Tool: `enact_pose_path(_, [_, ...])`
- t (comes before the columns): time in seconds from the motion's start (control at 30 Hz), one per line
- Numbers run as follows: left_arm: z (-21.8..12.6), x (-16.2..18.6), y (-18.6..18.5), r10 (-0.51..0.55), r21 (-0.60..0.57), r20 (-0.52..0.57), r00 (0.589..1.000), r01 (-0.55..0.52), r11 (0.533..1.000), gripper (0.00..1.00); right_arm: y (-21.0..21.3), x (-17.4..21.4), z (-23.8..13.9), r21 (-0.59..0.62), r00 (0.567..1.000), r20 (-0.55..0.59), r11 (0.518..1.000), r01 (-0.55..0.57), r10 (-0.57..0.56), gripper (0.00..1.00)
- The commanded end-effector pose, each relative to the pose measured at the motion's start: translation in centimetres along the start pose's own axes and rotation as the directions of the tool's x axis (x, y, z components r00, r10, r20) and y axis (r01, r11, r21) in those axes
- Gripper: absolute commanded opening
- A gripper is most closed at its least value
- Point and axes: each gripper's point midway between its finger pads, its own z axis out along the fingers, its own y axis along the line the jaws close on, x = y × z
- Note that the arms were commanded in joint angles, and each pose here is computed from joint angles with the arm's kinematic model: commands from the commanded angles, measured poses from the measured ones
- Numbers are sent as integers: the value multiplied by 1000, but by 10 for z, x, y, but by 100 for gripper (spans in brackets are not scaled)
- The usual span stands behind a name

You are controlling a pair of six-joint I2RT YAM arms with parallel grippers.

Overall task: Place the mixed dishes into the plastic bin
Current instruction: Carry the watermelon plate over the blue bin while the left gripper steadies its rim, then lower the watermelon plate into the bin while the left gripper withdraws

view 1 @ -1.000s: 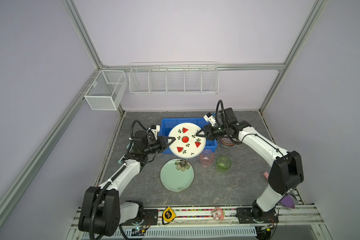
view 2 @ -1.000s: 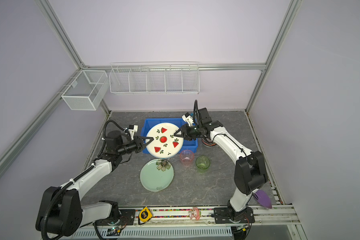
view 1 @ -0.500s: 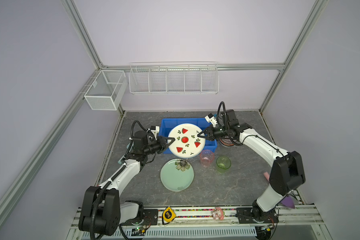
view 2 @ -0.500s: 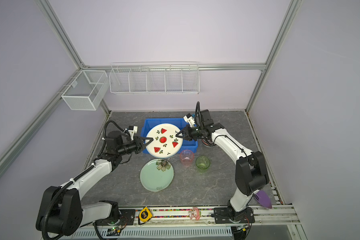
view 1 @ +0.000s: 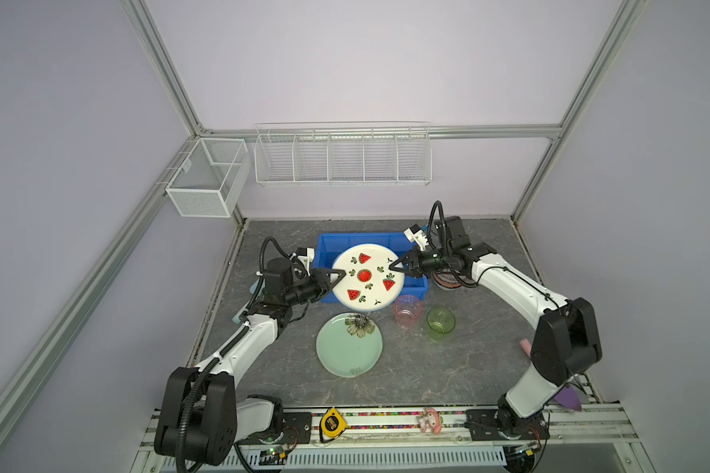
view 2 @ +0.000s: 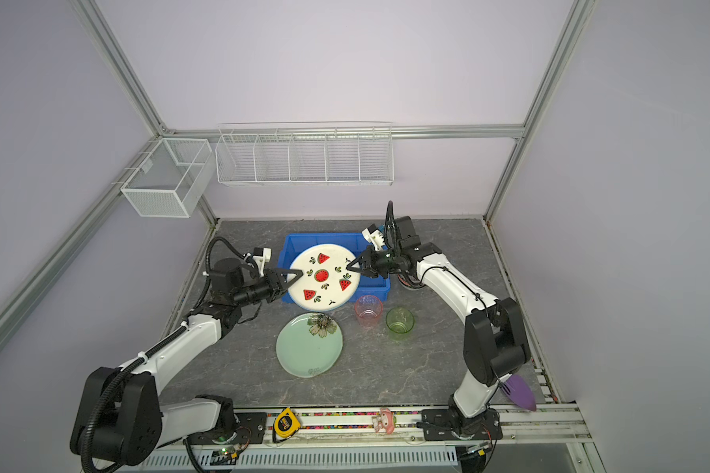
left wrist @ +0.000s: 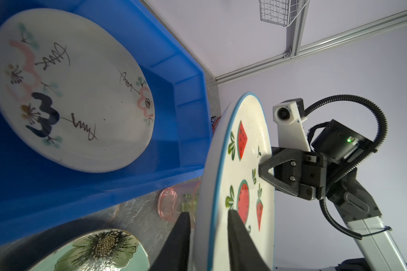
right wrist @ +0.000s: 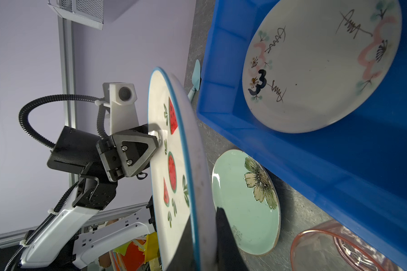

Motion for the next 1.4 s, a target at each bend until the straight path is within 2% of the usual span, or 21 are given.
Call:
enact_pose_path(0.0, [-2,-1,0,28,-9,28,999,-28,1000,38,30,-6,-7,-83,999,10,996,42,-41,7])
enact_pose_path(0.17, [-4,0,3,26,-20,34,999,-25,999,51,31,-9,-6,-85,999,8,996,41,-40,7])
enact_pose_path(0.4, [-4,1,5,27,-28,38,999,-26,999,75,30,-13,-5,-82,999,11,996,39,-39,7])
enact_pose_path(0.57, [-5,0,6,35,-32,43,998,-33,999,85,29,-16,-5,-75,999,14,997,37,-36,7])
enact_pose_path(0.83, [-4,-4,6,43,-39,58,997,-41,998,91,27,-21,-5,-60,999,21,998,32,-31,7])
enact_pose_path(0.97, [-7,-7,5,50,-54,78,996,-46,997,100,24,-23,-4,-48,999,25,999,26,-25,7])
enact_pose_path(1.17, [-23,-20,3,115,-133,125,986,-98,986,99,17,-34,-3,-10,999,49,1000,16,-16,7])
enact_pose_path(1.37, [-53,-43,-1,170,-191,177,969,-135,972,99,14,-63,3,20,996,93,1000,14,-16,7])
